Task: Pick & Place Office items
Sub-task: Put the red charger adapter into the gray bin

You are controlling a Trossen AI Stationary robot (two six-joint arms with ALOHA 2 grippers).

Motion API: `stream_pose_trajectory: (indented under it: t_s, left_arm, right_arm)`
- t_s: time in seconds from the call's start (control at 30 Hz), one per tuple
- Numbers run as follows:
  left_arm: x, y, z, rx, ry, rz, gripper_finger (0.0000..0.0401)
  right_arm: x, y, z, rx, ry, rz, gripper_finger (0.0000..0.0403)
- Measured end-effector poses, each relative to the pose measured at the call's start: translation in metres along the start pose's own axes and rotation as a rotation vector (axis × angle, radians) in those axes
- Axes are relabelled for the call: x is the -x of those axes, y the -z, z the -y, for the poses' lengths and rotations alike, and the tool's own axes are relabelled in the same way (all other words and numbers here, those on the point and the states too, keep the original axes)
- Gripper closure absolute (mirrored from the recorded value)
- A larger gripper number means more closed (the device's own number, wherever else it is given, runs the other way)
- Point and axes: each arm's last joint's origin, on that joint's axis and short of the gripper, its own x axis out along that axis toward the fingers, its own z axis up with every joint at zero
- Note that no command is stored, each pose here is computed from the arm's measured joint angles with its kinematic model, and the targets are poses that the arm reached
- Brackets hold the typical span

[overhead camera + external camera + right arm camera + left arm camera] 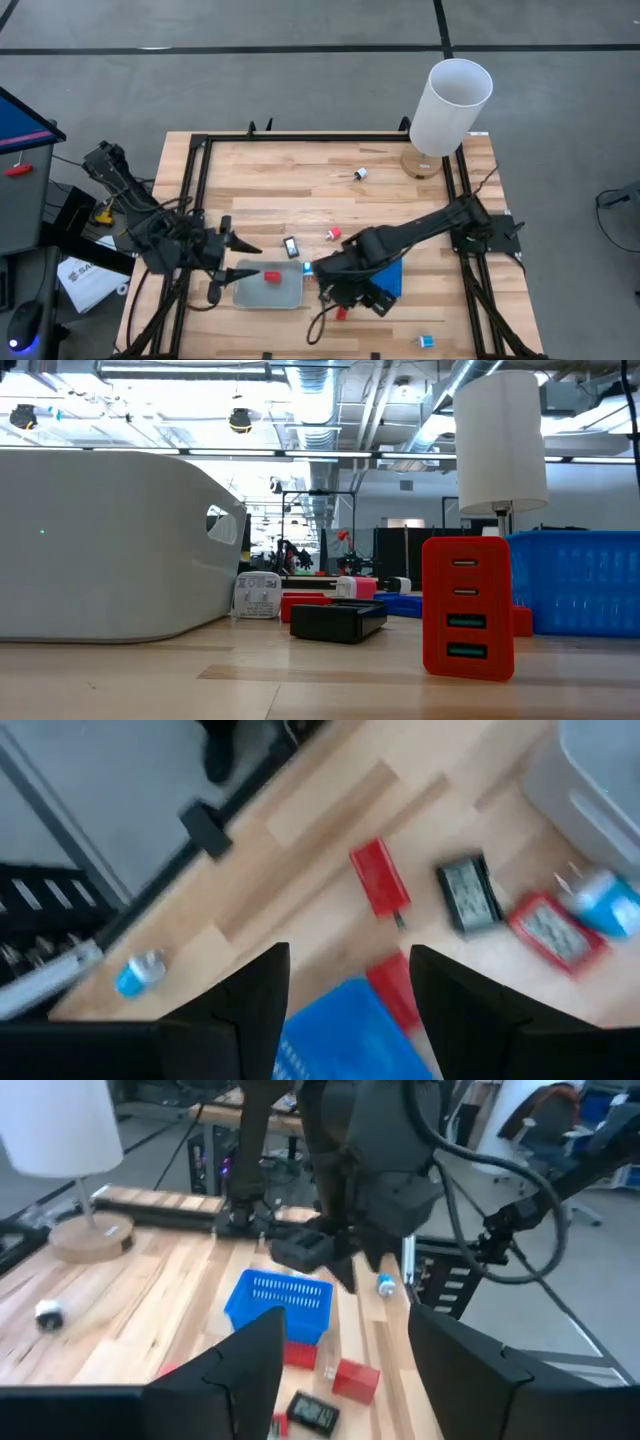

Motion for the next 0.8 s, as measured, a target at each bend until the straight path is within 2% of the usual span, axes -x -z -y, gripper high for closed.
stream_pose_trajectory:
  t_s: [0.07, 0.2, 0.27, 0.4, 0.5, 0.67, 0.8]
  left_arm:
    - [0.005, 0.004, 0.003, 0.006, -0.013, -0.011, 0.0183]
    - [0.008, 0.01, 0.009, 0.012, -0.022, -0.024, 0.0178]
    - [0.008, 0.01, 0.008, 0.01, -0.025, -0.027, 0.0179]
    - [0.01, 0.0, 0.006, -0.015, -0.049, -0.039, 0.0182]
    - [0.009, -0.008, 0.001, -0.036, -0.085, -0.055, 0.0183]
    - [0.007, -0.022, -0.008, -0.032, -0.128, -0.062, 0.0183]
    - [0.004, -0.03, -0.013, -0.01, -0.128, -0.063, 0.0183]
  right_arm:
    - [-0.009, 0.0, 0.006, 0.001, -0.02, 0.017, 0.0203]
    - [-0.04, 0.011, 0.015, -0.012, 0.013, -0.045, 0.0203]
    - [-0.058, 0.022, 0.021, -0.064, 0.011, -0.085, 0.0203]
    - [-0.089, 0.045, 0.026, -0.195, -0.081, -0.13, 0.0203]
    - [-0.108, 0.055, 0.028, -0.228, -0.087, -0.133, 0.0203]
    - [-0.104, 0.043, 0.027, -0.225, -0.036, 0.002, 0.0203]
    - [-0.084, 0.027, 0.02, -0.14, 0.121, 0.135, 0.021]
